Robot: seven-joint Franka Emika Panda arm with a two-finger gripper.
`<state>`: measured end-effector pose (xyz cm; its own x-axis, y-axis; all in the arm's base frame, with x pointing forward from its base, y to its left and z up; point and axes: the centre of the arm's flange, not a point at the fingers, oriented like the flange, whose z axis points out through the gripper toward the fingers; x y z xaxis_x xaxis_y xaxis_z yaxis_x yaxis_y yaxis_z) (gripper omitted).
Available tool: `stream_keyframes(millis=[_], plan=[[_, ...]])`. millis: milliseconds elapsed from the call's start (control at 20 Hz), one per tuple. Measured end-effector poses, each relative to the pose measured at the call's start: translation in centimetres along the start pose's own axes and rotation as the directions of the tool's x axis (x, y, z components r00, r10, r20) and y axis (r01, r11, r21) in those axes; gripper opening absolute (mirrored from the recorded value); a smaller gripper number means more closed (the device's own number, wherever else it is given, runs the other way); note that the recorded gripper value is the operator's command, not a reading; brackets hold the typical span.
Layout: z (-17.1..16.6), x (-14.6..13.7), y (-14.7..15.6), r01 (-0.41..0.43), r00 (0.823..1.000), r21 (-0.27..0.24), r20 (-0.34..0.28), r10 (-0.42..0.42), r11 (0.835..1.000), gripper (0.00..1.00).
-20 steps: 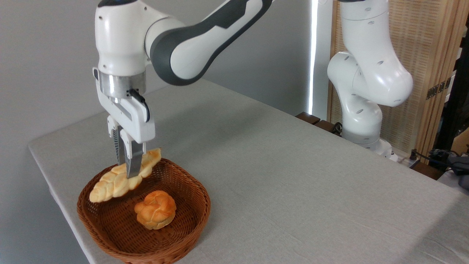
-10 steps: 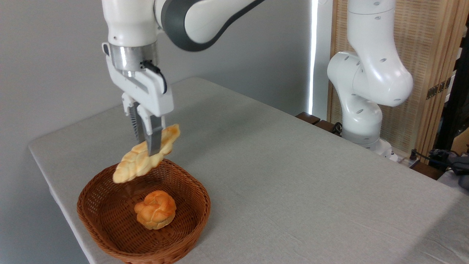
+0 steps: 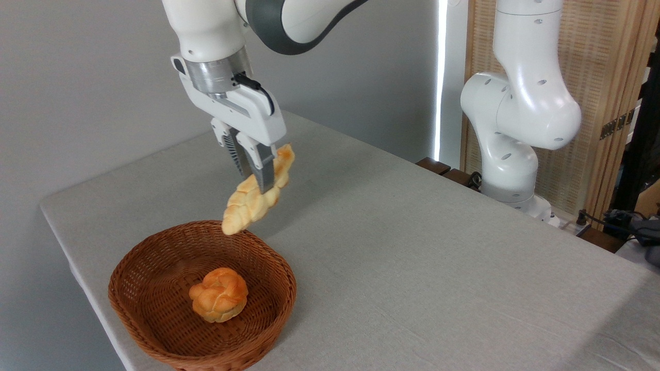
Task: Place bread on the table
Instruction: 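Carry the bread roll away from the basket over the table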
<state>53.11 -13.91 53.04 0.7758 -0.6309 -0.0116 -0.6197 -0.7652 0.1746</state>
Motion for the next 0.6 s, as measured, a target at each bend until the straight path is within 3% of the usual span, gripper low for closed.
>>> stream_keyframes(millis=[200, 300, 500, 600], plan=[[1.7, -1.2, 0.8, 0.022, 0.998, -0.062, 0.052, -0.018, 0.998, 0.45], [2.3, -1.5, 1.2, 0.025, 0.997, -0.087, 0.07, -0.019, 0.996, 0.52], [3.0, -1.6, 1.9, 0.019, 0.996, -0.101, 0.089, -0.01, 0.995, 0.52], [3.4, -1.5, 2.2, 0.014, 0.995, -0.104, 0.096, -0.004, 0.994, 0.58]])
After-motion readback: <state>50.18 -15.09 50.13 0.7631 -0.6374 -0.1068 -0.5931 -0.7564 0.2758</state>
